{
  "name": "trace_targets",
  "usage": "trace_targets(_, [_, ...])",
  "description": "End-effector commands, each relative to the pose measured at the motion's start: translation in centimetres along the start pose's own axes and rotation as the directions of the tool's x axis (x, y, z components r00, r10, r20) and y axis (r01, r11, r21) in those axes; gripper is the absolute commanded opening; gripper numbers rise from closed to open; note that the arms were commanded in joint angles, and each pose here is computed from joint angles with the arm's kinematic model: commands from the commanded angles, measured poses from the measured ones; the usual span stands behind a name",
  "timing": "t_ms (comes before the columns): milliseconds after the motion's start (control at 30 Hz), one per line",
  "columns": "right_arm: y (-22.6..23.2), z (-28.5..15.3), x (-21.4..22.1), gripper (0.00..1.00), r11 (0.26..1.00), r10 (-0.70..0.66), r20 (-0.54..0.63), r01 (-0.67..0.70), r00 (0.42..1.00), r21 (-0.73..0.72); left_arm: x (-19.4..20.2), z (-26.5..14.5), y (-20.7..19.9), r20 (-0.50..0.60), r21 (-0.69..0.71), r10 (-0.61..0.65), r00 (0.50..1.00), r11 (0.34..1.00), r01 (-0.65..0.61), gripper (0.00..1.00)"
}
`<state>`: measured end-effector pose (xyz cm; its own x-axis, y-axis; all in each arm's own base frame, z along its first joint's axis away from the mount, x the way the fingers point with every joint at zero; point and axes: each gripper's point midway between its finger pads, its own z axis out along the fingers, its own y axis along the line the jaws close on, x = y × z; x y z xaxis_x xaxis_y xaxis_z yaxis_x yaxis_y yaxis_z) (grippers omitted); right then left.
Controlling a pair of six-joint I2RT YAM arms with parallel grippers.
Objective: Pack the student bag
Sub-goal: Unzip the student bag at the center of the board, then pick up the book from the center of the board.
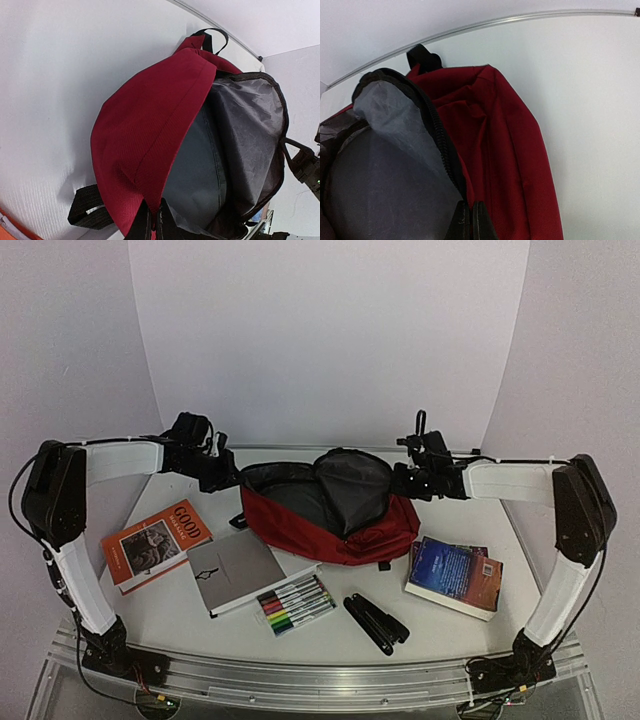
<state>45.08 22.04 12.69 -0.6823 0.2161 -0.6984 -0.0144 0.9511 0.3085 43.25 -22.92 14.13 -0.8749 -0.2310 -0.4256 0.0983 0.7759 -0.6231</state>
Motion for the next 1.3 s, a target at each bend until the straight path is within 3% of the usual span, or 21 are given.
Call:
trace_targets(0, [-1.8,3.2,1.5,0.0,1.0,0.019,-0.049,-0.018,0.999,0.016,-0.9,1.5,0.5,-0.008,0.004,0.039,0.999,0.999,-0.039,0.0])
trace_targets(233, [-1.7,3.7,1.5,0.0,1.0,0.022,-0.05,-0.021,0.998,0.003,-2.2,2.9,0.2,-0.003,0.026,0.033,0.999,0.999,-0.033,0.0])
trace_targets(300, [-1.4,3.2,0.9,0.04,1.0,0.019,-0.034,-0.019,0.999,-0.003,-3.2,3.1,-0.1,0.007,0.035,0.036,0.999,0.999,-0.036,0.0])
trace_targets(333, [-1.3,3.0,0.5,0.13,1.0,0.018,-0.026,-0.019,0.999,-0.005,-3.6,3.2,-0.1,0.011,0.035,0.034,0.999,0.999,-0.034,0.0])
trace_targets(433, [-0.9,2.2,0.0,0.27,1.0,0.02,-0.017,-0.02,1.0,-0.024,-5.5,3.3,-0.3,0.033,0.052,0.022,0.999,0.998,-0.024,0.0])
trace_targets(533, [-0.4,1.1,-0.3,0.52,0.998,0.024,-0.017,-0.024,1.0,-0.056,-6.6,3.3,-0.7,0.037,0.067,0.027,0.999,0.997,-0.03,0.0])
trace_targets(600, [-0.1,0.1,-0.4,0.62,0.997,0.019,-0.019,-0.021,1.0,-0.079,-6.5,3.3,-0.8,0.025,0.078,0.038,0.999,0.996,-0.039,0.03])
trace_targets(800, [0.8,-4.0,-0.5,0.87,0.987,0.003,-0.014,-0.005,1.0,-0.163,-5.0,2.0,-0.6,0.01,0.068,0.052,0.999,0.996,-0.053,0.32])
trace_targets(933, [-0.4,-6.9,0.2,0.94,0.99,-0.009,-0.017,0.007,1.0,-0.143,-4.1,-0.6,-0.9,0.043,0.051,0.065,0.997,0.996,-0.067,0.62])
trace_targets(1033, [-1.6,-9.0,1.1,0.95,0.994,-0.021,-0.033,0.017,0.999,-0.112,-3.2,-2.6,-1.2,0.06,0.051,0.059,0.996,0.997,-0.062,0.78])
trace_targets(1100, [-2.5,-10.3,1.8,0.95,0.996,-0.01,-0.044,0.007,0.999,-0.085,-2.2,-3.9,-1.4,0.064,0.061,0.046,0.997,0.997,-0.05,0.85])
trace_targets(1267, [-2.2,-11.9,4.6,0.95,0.996,0.004,-0.082,-0.011,0.997,-0.085,1.2,-5.7,-0.4,0.057,0.07,-0.037,0.998,0.997,0.032,0.89])
